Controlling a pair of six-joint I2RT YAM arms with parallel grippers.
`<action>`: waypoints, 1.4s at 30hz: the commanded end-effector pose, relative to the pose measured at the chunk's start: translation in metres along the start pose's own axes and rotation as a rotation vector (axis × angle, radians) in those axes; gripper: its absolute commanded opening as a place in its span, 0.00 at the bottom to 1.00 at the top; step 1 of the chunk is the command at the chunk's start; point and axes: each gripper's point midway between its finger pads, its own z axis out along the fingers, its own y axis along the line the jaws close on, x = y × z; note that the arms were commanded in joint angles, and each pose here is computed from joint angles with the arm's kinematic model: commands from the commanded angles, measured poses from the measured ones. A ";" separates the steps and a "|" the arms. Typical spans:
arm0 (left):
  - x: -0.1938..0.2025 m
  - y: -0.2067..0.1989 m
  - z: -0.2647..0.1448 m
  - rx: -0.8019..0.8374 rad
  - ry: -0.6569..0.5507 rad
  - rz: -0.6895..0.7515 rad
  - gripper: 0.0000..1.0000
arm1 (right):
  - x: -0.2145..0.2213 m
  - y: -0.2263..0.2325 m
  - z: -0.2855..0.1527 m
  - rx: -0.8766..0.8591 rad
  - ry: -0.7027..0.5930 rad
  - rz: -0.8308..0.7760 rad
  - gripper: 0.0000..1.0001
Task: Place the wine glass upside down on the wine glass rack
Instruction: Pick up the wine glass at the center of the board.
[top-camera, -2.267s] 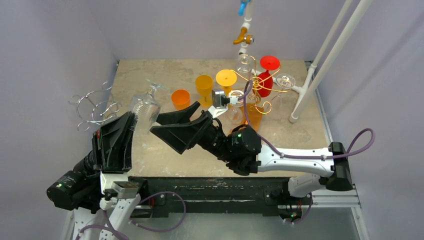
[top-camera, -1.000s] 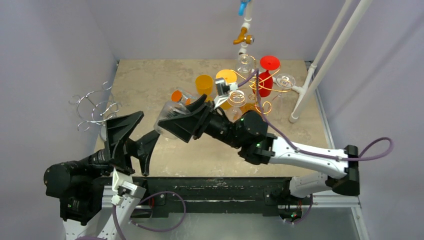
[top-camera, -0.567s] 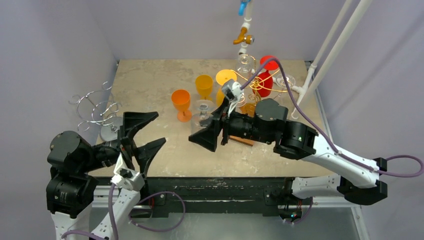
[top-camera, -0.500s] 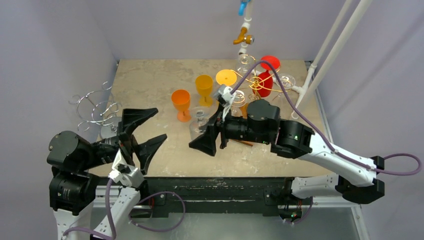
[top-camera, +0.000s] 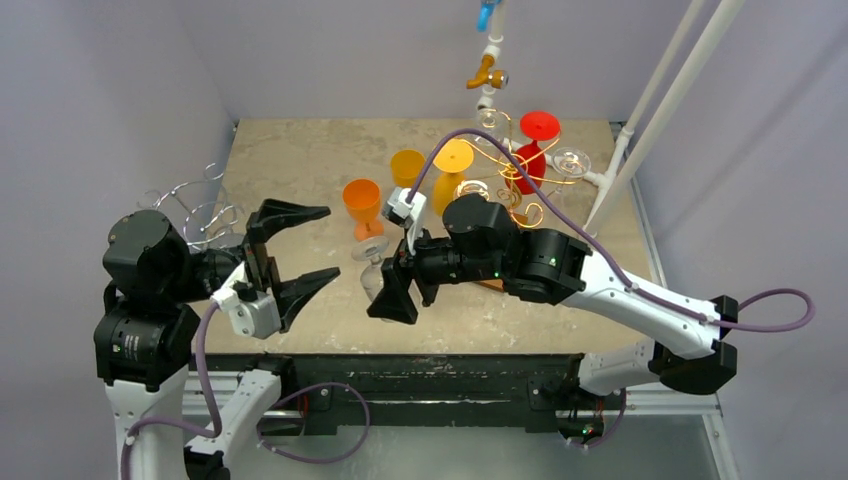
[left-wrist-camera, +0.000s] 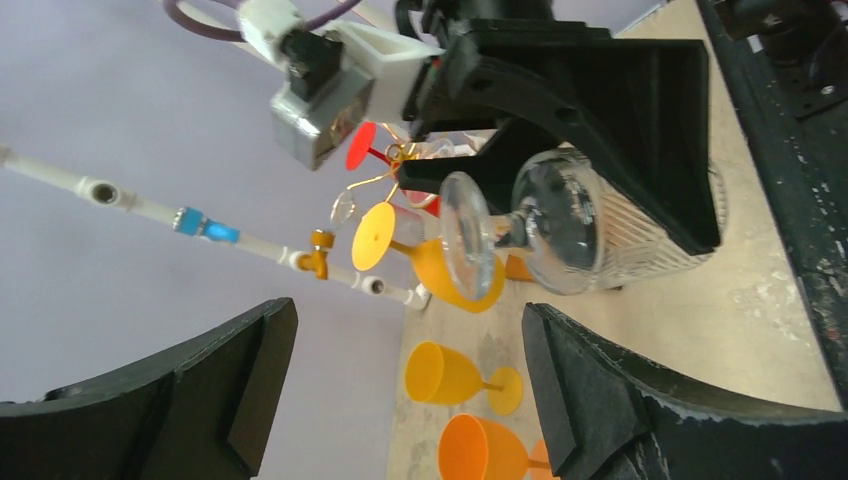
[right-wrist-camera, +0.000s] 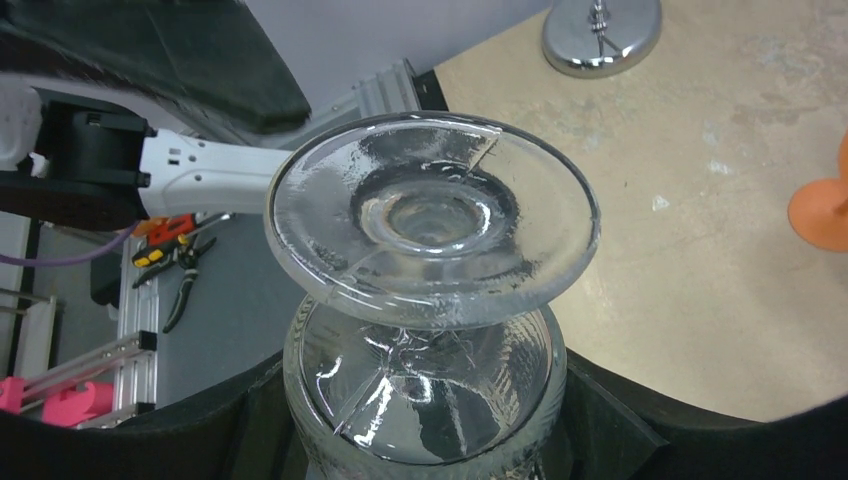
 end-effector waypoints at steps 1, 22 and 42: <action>-0.005 -0.033 -0.005 0.114 -0.009 0.001 0.90 | -0.056 0.029 -0.018 -0.094 -0.169 -0.072 0.29; -0.002 -0.023 0.001 0.051 -0.068 0.057 0.46 | -0.082 0.047 0.009 -0.194 -0.211 -0.063 0.27; 0.005 -0.021 -0.001 0.032 -0.037 0.111 0.00 | -0.087 0.027 -0.016 -0.108 -0.427 -0.006 0.25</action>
